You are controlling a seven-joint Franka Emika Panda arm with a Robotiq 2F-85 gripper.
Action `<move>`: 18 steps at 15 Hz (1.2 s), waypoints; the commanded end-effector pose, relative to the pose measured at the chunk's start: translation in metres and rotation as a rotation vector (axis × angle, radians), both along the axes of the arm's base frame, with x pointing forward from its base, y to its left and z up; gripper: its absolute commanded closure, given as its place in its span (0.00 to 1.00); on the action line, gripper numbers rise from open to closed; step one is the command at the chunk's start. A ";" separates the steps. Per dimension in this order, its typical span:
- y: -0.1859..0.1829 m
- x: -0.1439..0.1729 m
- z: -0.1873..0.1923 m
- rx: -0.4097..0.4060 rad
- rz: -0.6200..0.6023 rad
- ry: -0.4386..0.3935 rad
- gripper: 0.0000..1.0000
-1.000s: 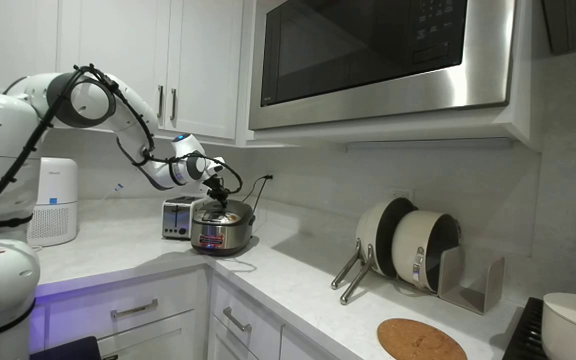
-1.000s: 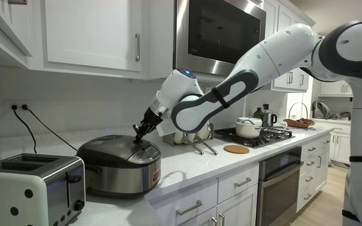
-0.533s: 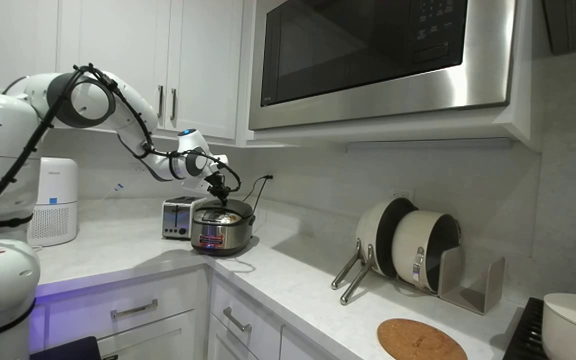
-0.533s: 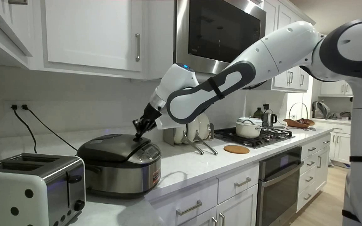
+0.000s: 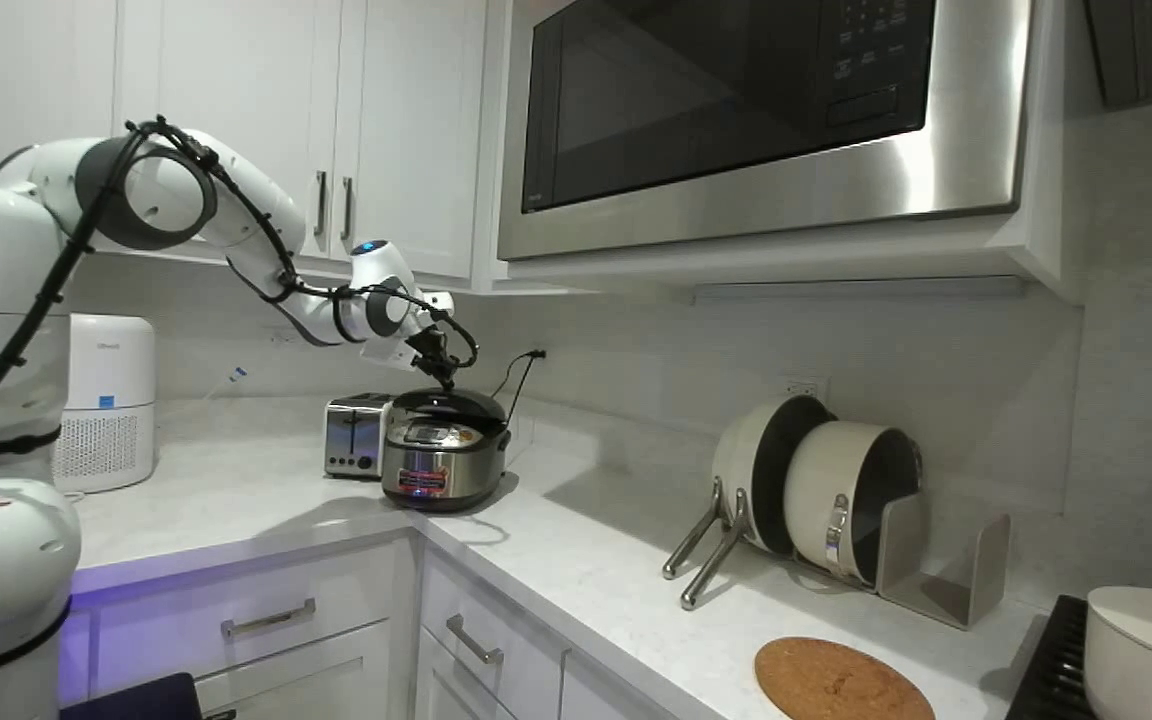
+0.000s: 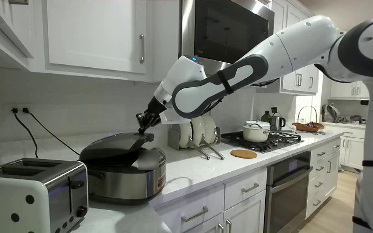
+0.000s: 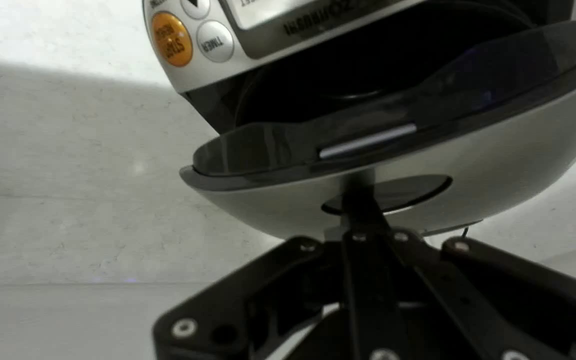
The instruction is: Press the button to open the rice cooker.
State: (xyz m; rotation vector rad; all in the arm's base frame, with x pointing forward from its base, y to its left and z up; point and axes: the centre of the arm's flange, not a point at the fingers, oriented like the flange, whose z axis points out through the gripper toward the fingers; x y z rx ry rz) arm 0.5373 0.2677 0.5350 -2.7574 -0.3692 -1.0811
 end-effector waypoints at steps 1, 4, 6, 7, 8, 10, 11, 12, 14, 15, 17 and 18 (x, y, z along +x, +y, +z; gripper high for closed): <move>-0.003 -0.019 0.027 0.006 0.007 0.010 1.00; -0.007 -0.030 0.047 0.031 0.011 -0.013 1.00; -0.012 -0.037 0.060 0.046 0.011 -0.029 1.00; -0.015 -0.041 0.066 0.051 0.009 -0.032 1.00; -0.019 -0.045 0.073 0.056 0.008 -0.036 1.00; -0.026 -0.053 0.086 0.066 0.010 -0.037 1.00; -0.030 -0.057 0.091 0.071 0.006 -0.027 1.00; -0.034 -0.061 0.096 0.066 0.001 -0.010 1.00; -0.045 -0.068 0.107 0.046 -0.030 0.028 1.00; -0.051 -0.074 0.111 0.036 -0.039 0.043 1.00; -0.063 -0.083 0.120 0.011 -0.067 0.068 1.00; -0.070 -0.089 0.125 -0.001 -0.085 0.080 1.00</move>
